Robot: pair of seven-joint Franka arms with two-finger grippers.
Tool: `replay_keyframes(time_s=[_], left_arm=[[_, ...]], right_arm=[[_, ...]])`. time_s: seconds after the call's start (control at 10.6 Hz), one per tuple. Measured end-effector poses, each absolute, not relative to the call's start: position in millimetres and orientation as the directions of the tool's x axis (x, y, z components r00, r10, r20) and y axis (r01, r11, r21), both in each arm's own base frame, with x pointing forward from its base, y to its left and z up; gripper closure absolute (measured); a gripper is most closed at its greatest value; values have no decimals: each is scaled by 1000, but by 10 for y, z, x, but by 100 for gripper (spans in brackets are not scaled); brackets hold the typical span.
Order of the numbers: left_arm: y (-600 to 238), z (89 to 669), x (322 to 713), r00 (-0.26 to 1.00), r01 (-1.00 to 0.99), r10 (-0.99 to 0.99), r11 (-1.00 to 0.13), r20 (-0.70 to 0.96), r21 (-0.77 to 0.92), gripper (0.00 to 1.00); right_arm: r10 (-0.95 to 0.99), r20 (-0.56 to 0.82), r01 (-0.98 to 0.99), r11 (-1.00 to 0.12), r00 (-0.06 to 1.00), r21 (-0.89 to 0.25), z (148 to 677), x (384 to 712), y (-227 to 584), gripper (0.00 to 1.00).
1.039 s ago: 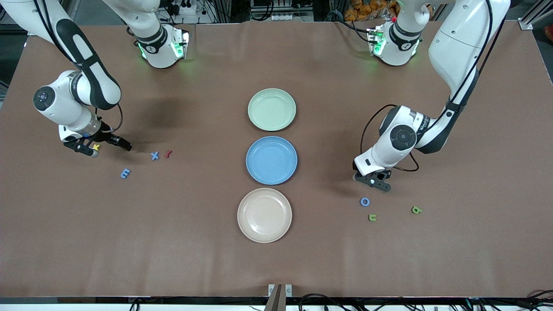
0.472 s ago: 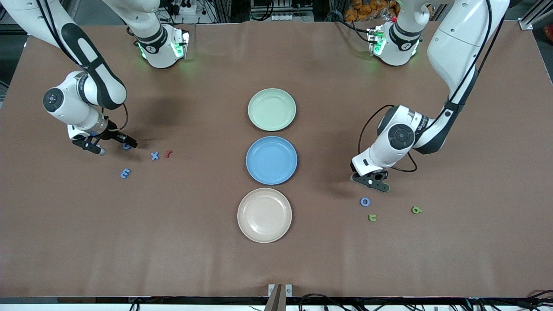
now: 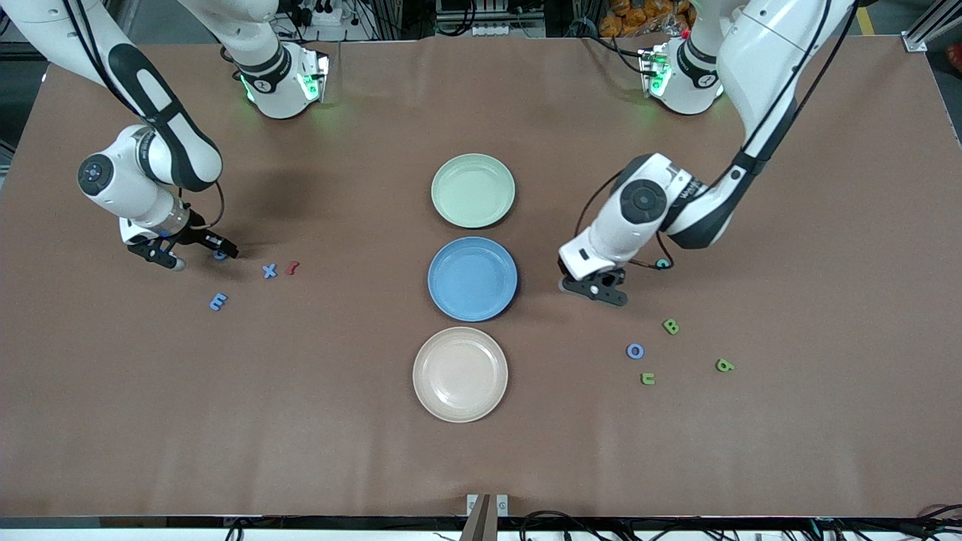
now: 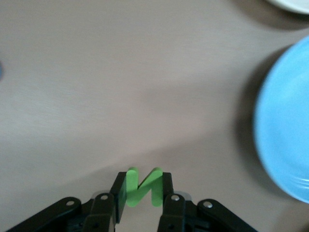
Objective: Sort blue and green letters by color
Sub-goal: 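Release the N on the green plate while the right gripper lifts blue C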
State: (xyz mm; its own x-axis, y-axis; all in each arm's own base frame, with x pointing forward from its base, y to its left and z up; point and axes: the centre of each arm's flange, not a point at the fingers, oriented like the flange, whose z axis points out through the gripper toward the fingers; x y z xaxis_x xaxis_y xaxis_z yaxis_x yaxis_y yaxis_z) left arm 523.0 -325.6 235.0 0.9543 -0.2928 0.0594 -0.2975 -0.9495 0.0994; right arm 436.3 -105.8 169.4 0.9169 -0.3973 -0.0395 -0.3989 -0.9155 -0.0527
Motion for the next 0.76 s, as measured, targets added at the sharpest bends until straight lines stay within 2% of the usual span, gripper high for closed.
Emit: replay_keyframes(time_s=[0.19, 0.28, 0.38, 0.76], left_arm=[[-3645, 2454, 4970, 963, -271, -267, -954, 46, 129, 67], [-3885, 2454, 4760, 965, -264, -263, -956, 22, 126, 67], [-4122, 2440, 4531, 967, -254, -255, -960, 0, 118, 67], [-4771, 2451, 3809, 976, -209, -213, -973, -37, 99, 67]], right_arm=[[-399, -35, -400, -915, 916, -52, 1698, 4365, -1070, 40], [-401, -26, -402, -914, 916, -52, 1705, 4369, -1094, 56], [-402, -24, -403, -914, 915, -52, 1705, 4368, -1100, 60], [-402, -19, -402, -914, 915, -52, 1725, 4372, -1102, 64]])
